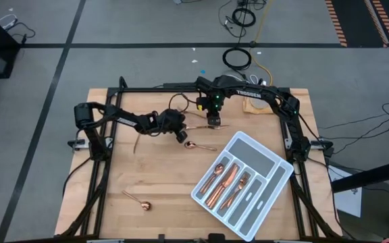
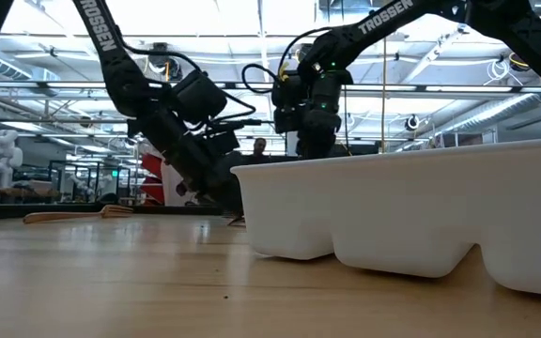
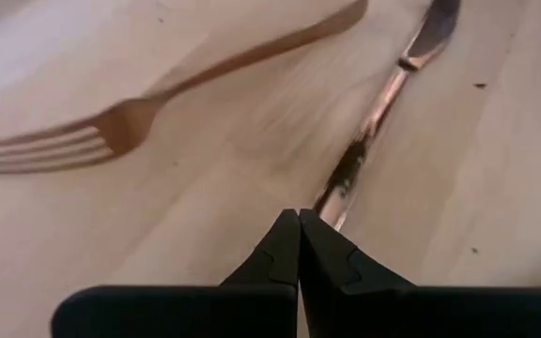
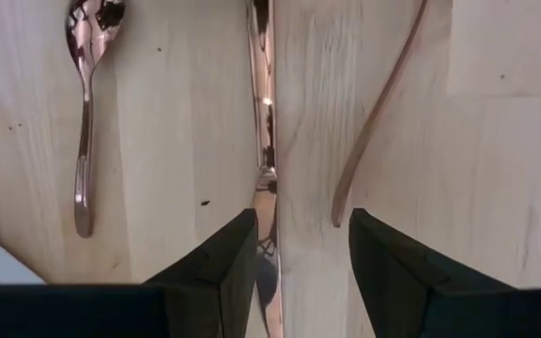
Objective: Sort silverware
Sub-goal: Put the gold spoon into the cutlery tray with the other gold spoon
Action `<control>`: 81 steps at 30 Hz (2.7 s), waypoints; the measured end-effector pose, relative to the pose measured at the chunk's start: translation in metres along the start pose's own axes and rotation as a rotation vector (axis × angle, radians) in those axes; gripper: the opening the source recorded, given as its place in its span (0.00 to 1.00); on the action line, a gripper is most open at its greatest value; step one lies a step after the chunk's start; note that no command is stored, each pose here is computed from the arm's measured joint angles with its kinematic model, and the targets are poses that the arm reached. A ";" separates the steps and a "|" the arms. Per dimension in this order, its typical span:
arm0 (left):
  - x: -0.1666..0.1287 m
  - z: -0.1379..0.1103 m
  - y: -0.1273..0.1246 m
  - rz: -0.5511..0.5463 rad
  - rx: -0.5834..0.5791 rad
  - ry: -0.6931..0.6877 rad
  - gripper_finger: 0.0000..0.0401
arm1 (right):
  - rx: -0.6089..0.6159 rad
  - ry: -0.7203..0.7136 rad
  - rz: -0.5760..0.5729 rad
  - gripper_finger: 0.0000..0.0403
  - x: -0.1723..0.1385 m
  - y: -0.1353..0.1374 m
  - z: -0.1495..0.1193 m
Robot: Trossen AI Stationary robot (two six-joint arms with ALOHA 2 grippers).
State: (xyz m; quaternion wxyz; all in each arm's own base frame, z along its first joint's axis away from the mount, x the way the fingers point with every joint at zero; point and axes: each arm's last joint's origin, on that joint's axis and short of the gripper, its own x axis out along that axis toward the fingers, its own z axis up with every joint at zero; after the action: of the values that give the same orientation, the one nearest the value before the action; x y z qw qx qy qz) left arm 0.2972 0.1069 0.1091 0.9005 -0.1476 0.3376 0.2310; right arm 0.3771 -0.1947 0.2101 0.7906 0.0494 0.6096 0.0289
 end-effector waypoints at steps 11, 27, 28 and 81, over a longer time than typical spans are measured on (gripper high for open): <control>-0.003 -0.019 0.003 0.002 -0.028 0.035 0.00 | -0.006 -0.031 -0.015 0.39 0.000 -0.001 0.003; -0.015 0.004 -0.005 -0.029 -0.040 -0.170 0.00 | 0.001 -0.033 -0.016 0.39 0.000 -0.002 0.003; -0.013 0.002 -0.005 -0.026 -0.039 -0.161 0.00 | 0.000 -0.034 -0.017 0.39 0.000 -0.002 0.003; 0.016 -0.033 -0.005 -0.041 -0.057 -0.003 0.00 | -0.031 0.079 -0.124 0.63 0.075 0.020 0.008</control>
State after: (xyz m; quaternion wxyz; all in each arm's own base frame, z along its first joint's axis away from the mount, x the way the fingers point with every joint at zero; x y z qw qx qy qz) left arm 0.2926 0.0942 0.0750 0.9010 -0.1799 0.3262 0.2222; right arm 0.4040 -0.1675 0.1421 0.7671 -0.0019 0.6415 -0.0085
